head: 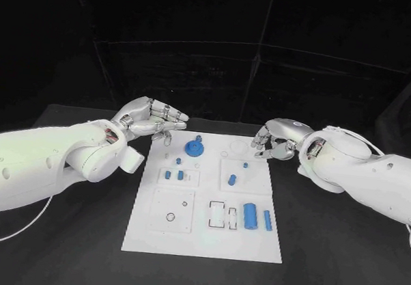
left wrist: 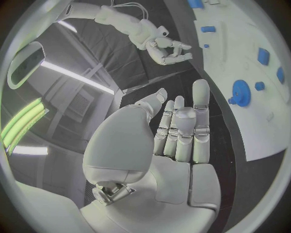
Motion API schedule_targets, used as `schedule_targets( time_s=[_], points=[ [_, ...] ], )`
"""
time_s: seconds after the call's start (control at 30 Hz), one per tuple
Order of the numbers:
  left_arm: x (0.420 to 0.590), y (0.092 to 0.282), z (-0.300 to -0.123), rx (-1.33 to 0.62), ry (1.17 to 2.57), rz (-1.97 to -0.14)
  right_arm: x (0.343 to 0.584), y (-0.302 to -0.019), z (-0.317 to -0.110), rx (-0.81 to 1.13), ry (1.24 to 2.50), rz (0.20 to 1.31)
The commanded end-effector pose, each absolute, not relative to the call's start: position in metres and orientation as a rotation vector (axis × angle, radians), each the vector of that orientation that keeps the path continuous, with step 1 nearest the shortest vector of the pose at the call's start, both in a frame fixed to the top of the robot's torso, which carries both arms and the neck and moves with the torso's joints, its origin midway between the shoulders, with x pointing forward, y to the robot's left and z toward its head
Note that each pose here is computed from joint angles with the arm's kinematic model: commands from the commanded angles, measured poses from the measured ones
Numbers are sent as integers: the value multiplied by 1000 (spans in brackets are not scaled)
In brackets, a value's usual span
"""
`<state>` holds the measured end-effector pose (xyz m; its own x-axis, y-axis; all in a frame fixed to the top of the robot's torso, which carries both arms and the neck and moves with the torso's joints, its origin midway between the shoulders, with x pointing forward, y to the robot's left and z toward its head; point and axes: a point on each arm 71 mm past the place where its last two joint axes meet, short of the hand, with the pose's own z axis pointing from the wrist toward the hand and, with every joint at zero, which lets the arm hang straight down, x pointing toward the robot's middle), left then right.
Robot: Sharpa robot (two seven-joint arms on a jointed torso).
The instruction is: Assemble the parts on the task board
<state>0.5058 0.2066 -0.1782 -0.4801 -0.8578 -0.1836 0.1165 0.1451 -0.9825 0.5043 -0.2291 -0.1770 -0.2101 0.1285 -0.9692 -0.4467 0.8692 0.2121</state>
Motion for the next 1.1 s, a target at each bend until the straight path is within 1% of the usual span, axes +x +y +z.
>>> schedule_targets(
  time_s=[0.03,0.27,0.43,1.1],
  points=[
    [505,208,-174,-997,1424,-1607,503,-225,-182,-361,1672,409],
    [504,206,-175,-1027,1415,-1630,498,-214,-199,-389,1691,425],
    [504,205,-177,-1037,1420,-1629,496,-209,-206,-401,1706,435],
    [505,208,-183,-1053,1437,-1620,494,-197,-215,-439,1746,458]
  ],
)
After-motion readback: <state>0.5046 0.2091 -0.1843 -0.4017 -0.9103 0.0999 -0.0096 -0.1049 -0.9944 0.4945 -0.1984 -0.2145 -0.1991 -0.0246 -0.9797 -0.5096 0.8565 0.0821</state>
